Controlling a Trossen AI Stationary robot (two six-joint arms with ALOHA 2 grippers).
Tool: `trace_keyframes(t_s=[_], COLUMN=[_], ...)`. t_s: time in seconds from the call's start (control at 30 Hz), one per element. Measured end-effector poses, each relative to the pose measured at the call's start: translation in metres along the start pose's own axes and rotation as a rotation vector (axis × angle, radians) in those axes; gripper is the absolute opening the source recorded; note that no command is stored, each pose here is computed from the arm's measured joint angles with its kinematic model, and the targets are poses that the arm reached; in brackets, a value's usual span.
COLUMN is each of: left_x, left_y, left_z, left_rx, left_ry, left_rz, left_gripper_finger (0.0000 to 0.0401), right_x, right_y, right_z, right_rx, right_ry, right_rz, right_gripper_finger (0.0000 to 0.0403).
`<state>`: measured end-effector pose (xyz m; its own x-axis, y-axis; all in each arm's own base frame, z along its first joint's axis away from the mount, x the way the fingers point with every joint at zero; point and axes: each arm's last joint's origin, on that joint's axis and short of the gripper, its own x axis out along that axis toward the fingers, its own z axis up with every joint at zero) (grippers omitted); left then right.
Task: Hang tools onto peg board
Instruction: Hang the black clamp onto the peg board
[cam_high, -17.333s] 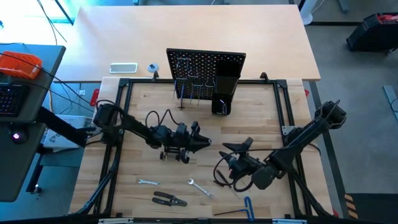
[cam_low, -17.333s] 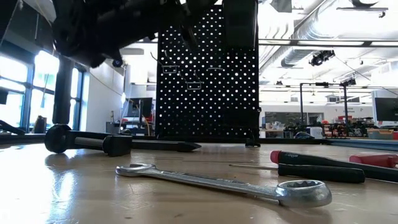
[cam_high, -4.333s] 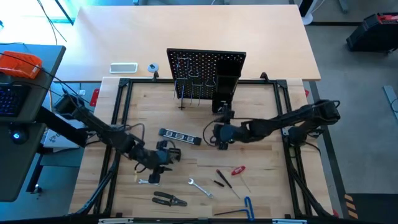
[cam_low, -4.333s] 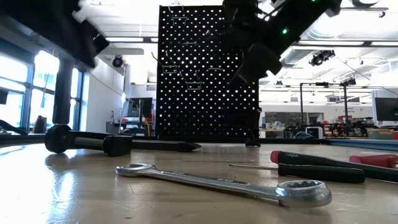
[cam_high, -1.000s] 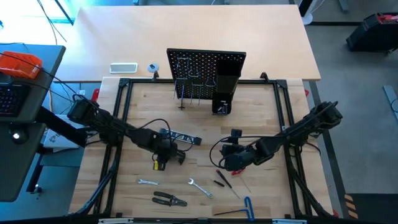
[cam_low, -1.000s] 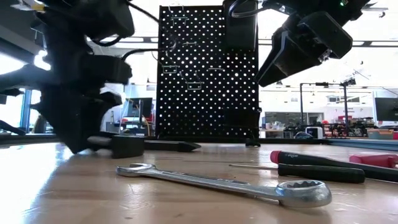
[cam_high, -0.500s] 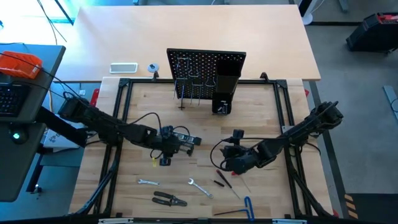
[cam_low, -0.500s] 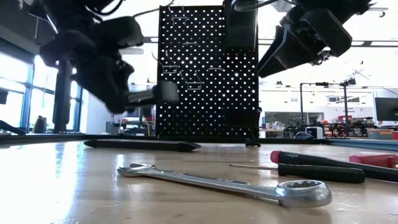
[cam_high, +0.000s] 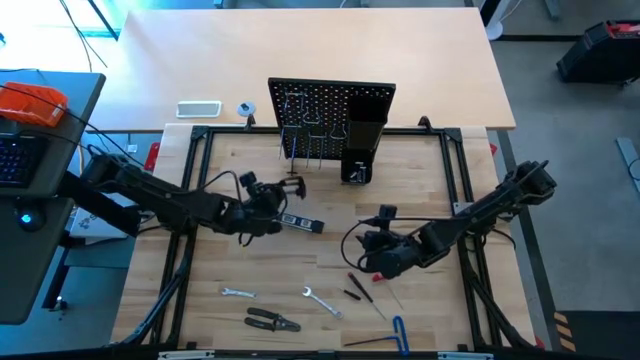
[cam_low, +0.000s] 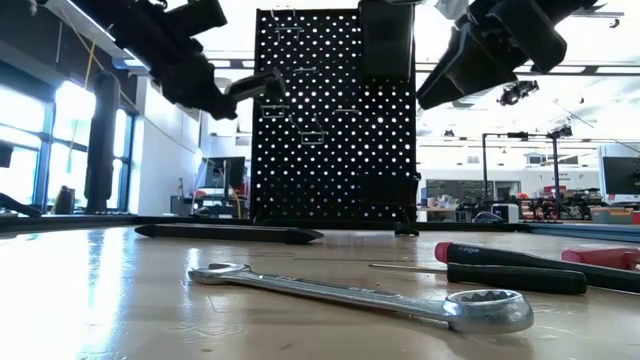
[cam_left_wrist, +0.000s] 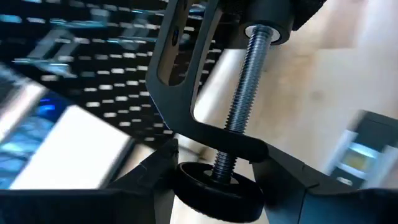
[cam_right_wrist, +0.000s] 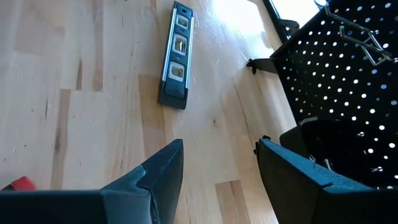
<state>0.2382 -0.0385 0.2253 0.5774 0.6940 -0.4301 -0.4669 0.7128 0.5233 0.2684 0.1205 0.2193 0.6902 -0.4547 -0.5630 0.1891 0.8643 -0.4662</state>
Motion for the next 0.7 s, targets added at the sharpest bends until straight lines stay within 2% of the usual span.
trace_keyframes(t_s=[0.3,0.47,0.57,0.7], left_x=[0.013,0.03,0.039,0.049], left_y=[0.002,-0.012,-0.022,-0.034], left_z=[0.012,0.015,0.014,0.02], left_rx=[-0.132,-0.146,-0.156,-0.192], left_ry=[-0.053,-0.074,-0.079,-0.145], left_rz=[0.026,0.042,0.088,0.089], left_gripper_finger=[0.0166,0.0166,0.0166,0.0166], right_x=[0.0,0.0,-0.002,-0.005], right_y=[0.0,0.0,0.001,0.004], right_z=[0.0,-0.001,-0.002,-0.003], right_rx=[-0.001,0.002,0.0,-0.012], right_ry=[0.002,0.004,0.01,0.006], right_rz=[-0.005,-0.004,0.002,0.001], right_gripper_finger=[0.0199,0.0199,0.0199,0.0199])
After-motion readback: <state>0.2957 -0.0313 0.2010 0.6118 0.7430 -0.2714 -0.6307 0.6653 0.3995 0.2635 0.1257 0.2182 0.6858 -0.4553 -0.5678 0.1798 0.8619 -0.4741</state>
